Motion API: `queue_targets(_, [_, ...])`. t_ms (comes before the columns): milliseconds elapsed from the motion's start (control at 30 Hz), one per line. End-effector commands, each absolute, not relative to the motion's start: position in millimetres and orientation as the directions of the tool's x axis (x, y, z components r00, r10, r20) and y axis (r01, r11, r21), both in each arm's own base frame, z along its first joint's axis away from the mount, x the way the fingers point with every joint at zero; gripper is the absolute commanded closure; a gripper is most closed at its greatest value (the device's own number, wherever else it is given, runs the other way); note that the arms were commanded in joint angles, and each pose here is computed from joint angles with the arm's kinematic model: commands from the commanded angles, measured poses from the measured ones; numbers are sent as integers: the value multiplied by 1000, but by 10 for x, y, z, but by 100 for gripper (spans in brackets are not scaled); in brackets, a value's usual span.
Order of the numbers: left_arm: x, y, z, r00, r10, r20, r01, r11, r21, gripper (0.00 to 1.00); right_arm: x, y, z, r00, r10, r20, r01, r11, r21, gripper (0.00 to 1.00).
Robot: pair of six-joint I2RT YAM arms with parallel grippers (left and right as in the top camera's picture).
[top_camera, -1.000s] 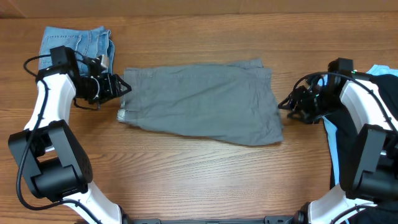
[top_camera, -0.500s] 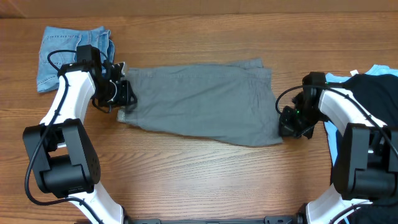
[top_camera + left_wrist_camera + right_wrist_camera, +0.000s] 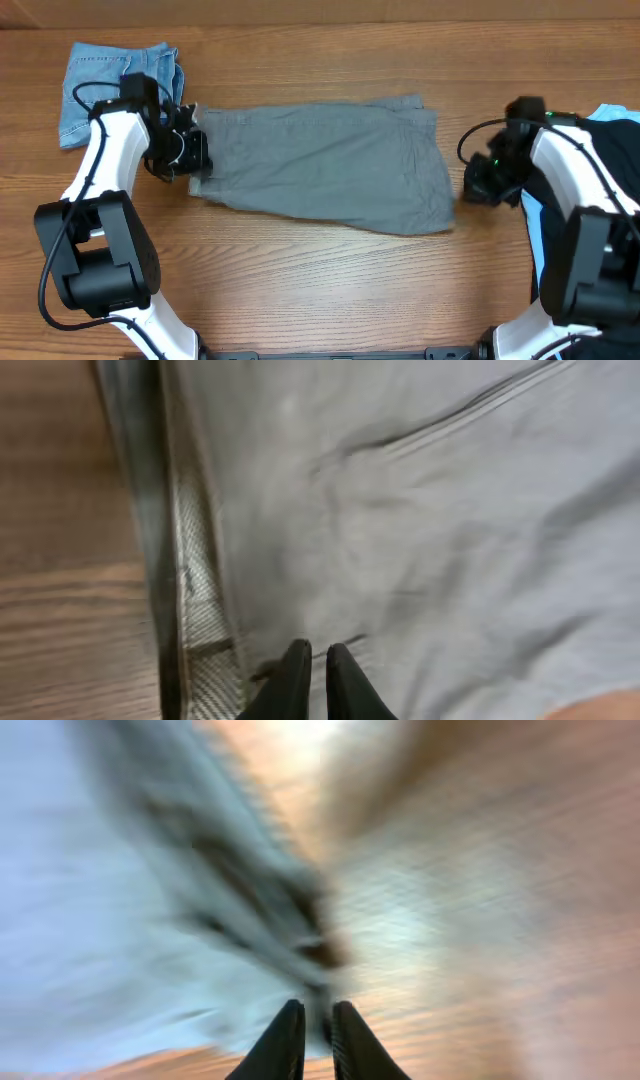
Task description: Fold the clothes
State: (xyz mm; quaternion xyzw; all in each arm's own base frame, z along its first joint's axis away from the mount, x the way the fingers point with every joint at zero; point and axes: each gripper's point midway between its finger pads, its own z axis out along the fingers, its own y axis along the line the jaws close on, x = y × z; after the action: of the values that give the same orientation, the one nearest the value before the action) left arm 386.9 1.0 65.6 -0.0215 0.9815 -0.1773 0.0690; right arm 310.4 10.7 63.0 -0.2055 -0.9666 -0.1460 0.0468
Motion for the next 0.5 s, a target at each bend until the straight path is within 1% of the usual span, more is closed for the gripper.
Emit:
queue_targets(0, [4064,-185,982,-976,-71,-205,31,888,-458,91,3309,546,1166,-972,236,15,207,816,540,86])
queue_targets(67, [4064,-380,1050,-976,-56,-210,64,848,-525,96,3315,681,1205,-978,211,11,179,800,573,87])
queue_targets(167, [3989,-598,990,-982,-10,-190,96,836,-540,96,3299,821,1120,-985,175,3,145,806,573,87])
queue_targets(300, [3822,-727,640,-990,59,-132,110,899,-424,96,3223,997,820,-981,192,39,182,823,538,89])
queue_targets(467, [3585,-638,163,-998,28,-55,43,957,-287,96,3104,893,324,-942,329,64,325,849,416,89])
